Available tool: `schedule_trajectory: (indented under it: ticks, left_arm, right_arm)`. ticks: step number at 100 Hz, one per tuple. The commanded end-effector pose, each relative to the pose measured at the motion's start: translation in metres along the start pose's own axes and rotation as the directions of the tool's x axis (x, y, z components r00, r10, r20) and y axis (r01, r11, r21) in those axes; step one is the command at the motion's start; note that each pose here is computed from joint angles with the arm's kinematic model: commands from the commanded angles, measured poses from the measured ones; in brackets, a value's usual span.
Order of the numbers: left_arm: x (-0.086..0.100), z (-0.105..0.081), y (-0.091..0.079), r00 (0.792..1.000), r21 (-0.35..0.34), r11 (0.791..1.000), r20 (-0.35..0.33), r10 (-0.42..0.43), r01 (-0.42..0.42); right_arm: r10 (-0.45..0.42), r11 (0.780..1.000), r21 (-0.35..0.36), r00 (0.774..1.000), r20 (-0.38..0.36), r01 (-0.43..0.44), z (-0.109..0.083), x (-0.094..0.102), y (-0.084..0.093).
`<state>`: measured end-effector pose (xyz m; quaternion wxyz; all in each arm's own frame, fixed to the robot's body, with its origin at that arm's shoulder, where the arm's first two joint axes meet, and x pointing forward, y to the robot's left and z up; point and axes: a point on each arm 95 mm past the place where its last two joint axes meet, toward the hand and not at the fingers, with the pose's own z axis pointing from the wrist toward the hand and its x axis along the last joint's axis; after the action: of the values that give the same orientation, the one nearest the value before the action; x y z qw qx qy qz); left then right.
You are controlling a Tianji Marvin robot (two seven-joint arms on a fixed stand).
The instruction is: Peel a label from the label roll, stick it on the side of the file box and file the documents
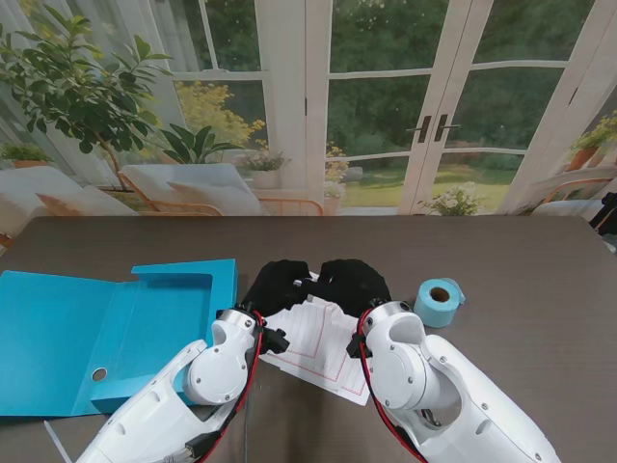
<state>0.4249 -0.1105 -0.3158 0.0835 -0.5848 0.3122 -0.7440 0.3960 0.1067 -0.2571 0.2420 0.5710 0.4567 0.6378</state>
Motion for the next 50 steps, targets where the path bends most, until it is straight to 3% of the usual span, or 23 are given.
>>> schedule_trajectory:
  ticks: [1,50]
  left_arm:
    - [0.0055,0.0007,0.001,1.0,-0.007,1.0,-0.017,-0.01,0.01]
    - [0.0068,-0.0015,-0.002,1.0,0.014,1.0,-0.024,-0.01,0.01]
  right_arm:
    - [0.008,1.0,0.024,1.0,0.003,-0.008,-0.0013,-0.0004,-0.0055]
    - [0.045,0.997,0.055,0.999,-0.006,-0.045,-0.0046,-0.0046,-0.0061]
